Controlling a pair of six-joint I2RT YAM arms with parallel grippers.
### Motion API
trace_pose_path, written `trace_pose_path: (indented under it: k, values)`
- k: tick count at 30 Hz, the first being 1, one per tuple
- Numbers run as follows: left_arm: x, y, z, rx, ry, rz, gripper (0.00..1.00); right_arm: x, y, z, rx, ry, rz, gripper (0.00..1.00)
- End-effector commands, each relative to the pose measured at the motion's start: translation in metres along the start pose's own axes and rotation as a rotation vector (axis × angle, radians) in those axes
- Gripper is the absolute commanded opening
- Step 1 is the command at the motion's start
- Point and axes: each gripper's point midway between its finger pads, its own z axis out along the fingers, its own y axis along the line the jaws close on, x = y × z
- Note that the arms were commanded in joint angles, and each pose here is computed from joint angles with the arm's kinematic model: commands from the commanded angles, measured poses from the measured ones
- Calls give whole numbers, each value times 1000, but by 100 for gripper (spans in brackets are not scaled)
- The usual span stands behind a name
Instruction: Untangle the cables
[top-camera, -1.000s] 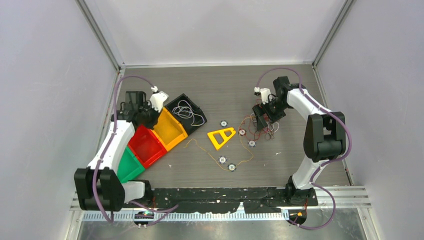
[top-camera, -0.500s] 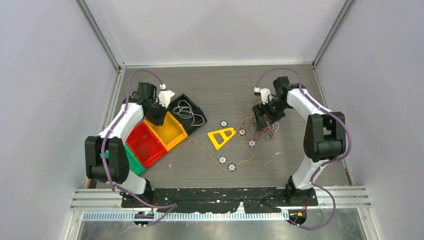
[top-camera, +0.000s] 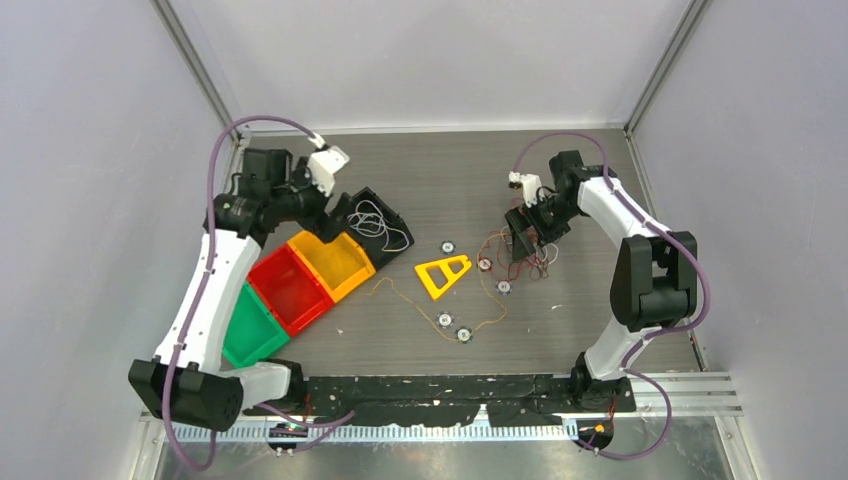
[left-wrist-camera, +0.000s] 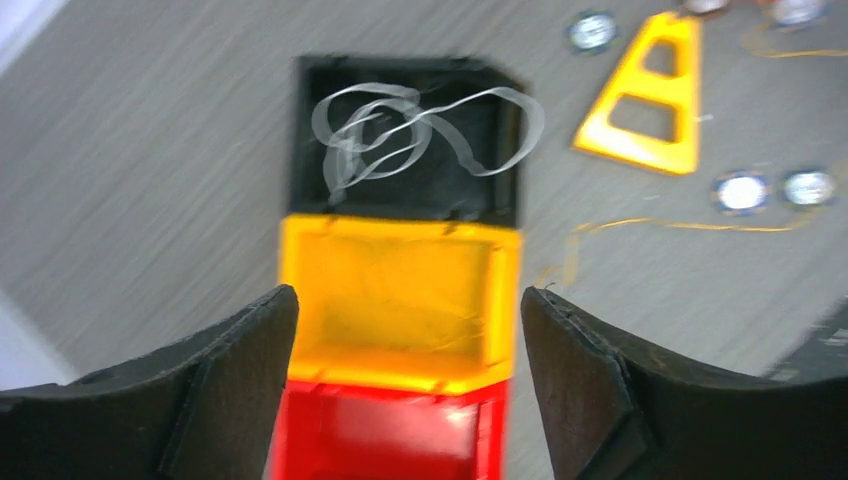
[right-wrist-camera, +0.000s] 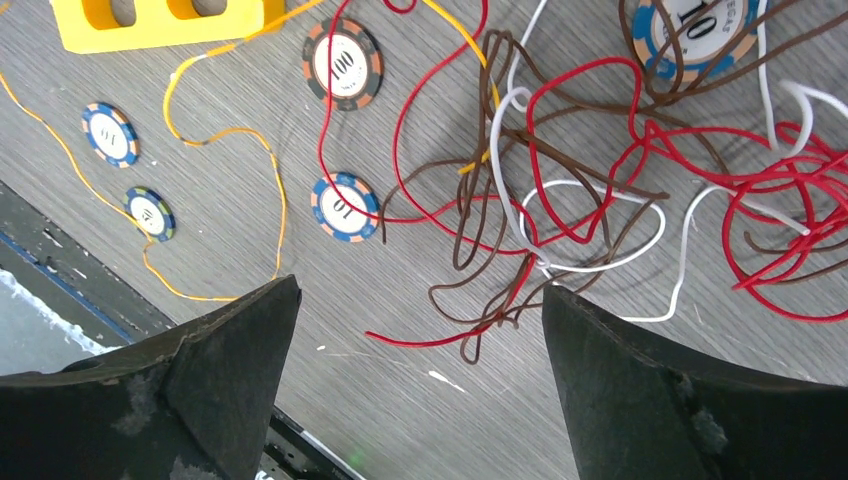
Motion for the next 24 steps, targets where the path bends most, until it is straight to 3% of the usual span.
trace_pose_path:
  k: [1, 6, 10, 16, 24]
  values:
    - [-25, -81, 20, 321, -94, -48, 78, -24, 10, -21, -15, -97, -30, 99]
    - [-53, -168, 69, 527, -187, -184, 66, -31, 12, -15, -37, -125, 19, 97]
    - [-69, -214, 114, 636, -191, -321, 66, -39, 8, -11, -38, -148, 55, 95]
    - [-93, -246, 175, 696, -169, -425, 75, -54, -24, -6, 96, -166, 78, 94]
    - [-63, -264, 233, 676, -29, -470, 75, -54, -42, 12, 125, -122, 117, 94]
